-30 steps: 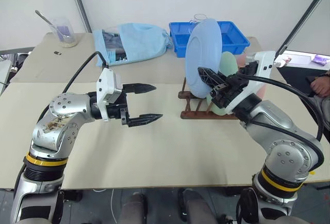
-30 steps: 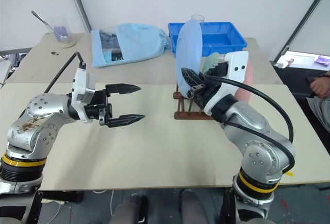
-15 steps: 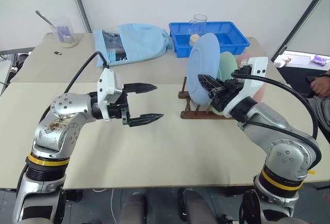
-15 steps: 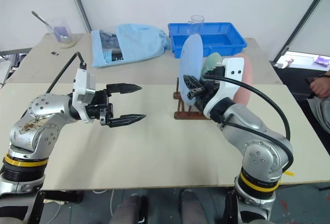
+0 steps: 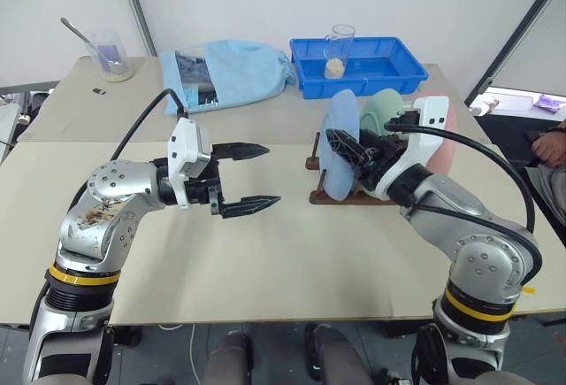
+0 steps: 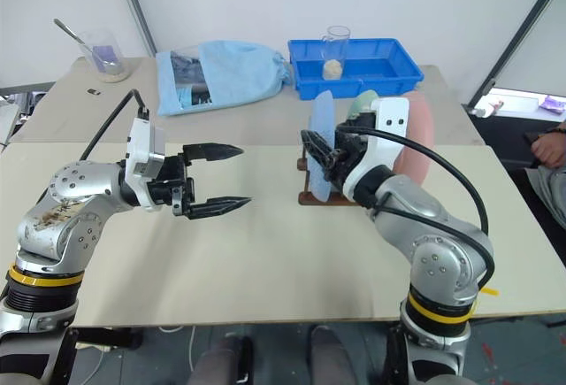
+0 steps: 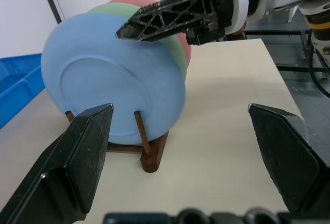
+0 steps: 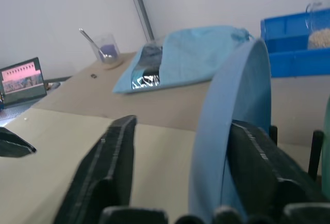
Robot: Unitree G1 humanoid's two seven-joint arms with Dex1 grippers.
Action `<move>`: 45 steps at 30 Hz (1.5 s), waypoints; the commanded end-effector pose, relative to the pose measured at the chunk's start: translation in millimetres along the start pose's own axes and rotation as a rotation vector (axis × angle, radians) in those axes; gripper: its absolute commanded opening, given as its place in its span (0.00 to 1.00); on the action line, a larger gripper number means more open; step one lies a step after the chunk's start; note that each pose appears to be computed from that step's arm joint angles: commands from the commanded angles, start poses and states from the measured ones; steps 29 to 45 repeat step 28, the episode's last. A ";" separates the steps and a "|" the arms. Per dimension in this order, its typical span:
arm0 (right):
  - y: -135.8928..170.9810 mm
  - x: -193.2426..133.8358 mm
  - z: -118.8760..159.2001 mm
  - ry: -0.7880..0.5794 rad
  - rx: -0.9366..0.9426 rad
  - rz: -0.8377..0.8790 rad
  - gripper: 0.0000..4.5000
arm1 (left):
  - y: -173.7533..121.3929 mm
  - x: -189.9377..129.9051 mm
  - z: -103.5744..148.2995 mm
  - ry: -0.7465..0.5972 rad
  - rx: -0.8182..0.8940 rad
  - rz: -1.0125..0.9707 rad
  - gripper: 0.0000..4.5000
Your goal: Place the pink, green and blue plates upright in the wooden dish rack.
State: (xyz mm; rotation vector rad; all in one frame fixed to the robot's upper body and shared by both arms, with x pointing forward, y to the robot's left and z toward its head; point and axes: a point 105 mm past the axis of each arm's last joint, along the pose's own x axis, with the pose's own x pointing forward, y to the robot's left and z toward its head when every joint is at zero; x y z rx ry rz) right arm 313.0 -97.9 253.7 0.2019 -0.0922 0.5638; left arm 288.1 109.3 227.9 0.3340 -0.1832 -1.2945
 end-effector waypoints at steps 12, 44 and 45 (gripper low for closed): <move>-19.1 -47.1 70.2 0.084 -0.557 0.308 0.99 | 24.2 -52.6 -26.2 0.375 0.088 0.262 1.00; -115.9 -134.3 55.9 0.632 -0.827 0.373 0.99 | -1.2 -114.6 -41.8 0.560 -0.010 0.370 1.00; -115.9 -134.3 55.9 0.632 -0.827 0.373 0.99 | -1.2 -114.6 -41.8 0.560 -0.010 0.370 1.00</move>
